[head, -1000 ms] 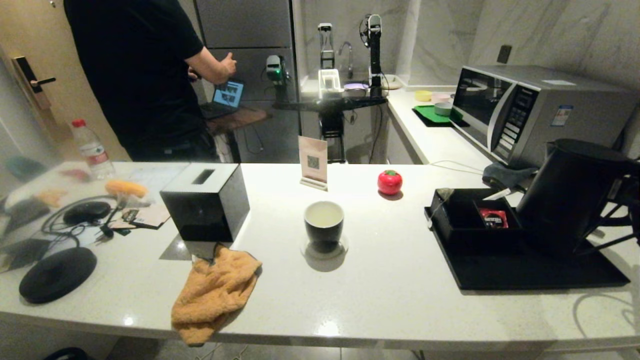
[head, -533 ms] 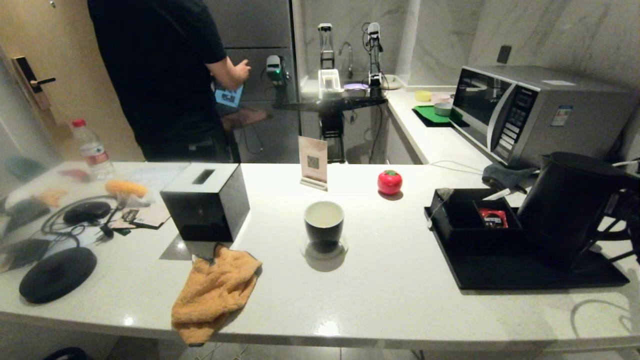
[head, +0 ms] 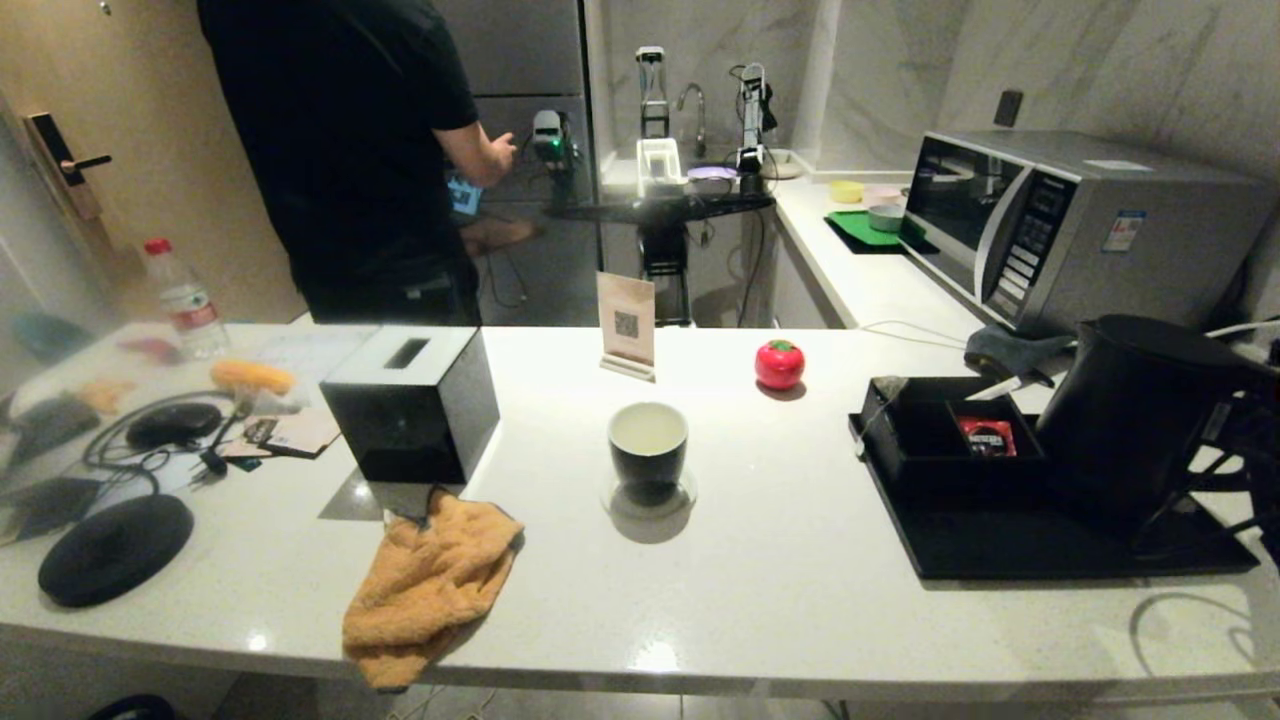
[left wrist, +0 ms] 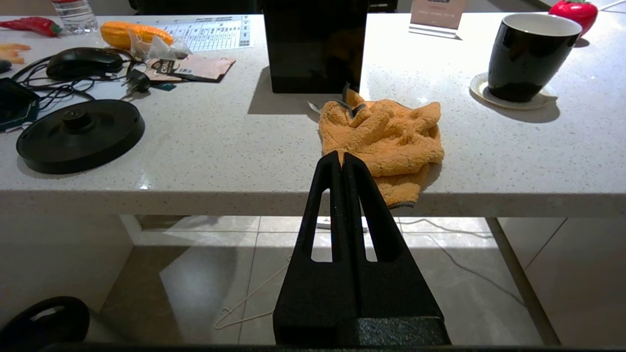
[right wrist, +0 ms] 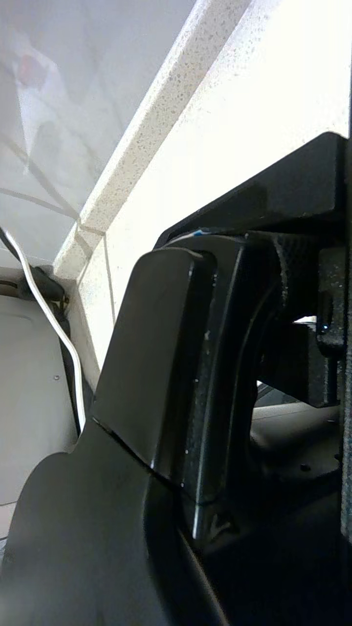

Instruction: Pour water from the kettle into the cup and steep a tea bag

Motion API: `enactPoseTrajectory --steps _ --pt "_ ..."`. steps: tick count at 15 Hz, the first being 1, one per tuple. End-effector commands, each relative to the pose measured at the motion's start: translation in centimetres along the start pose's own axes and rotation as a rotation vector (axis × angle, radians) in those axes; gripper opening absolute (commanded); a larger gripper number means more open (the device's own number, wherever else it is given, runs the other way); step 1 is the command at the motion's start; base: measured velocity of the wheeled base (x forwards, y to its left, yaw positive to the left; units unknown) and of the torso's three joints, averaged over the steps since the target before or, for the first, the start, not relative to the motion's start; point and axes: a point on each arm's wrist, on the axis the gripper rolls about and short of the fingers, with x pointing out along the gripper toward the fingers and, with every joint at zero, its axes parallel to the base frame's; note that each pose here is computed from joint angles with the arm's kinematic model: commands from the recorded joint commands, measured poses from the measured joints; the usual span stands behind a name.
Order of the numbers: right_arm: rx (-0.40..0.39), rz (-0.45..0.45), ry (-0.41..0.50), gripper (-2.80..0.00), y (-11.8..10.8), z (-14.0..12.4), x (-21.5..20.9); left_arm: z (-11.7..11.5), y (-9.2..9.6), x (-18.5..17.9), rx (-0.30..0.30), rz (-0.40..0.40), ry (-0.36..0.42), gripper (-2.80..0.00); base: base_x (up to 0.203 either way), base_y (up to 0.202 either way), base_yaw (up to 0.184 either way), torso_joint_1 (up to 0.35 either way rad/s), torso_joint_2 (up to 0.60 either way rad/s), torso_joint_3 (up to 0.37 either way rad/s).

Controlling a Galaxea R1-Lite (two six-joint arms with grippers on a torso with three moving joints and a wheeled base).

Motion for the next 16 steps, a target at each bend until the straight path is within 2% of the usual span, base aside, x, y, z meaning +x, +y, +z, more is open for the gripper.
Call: enactPoseTrajectory --steps 1,6,16 --pt "-0.006 -0.003 0.006 -2.8 0.2 -1.1 0.2 0.0 0.0 0.0 0.0 0.0 0.0 -2.8 0.0 0.0 0.0 0.0 0.0 0.0" --pt "-0.013 -0.004 0.015 -2.8 0.4 -2.1 0.6 0.0 0.0 0.0 0.0 0.0 0.0 -2.8 0.0 0.0 0.0 0.0 0.0 0.0" --pt "-0.025 0.008 0.023 -2.8 0.5 -2.5 0.8 0.0 0.0 0.0 0.0 0.001 0.0 -2.8 0.0 0.0 0.0 0.0 0.0 0.0"
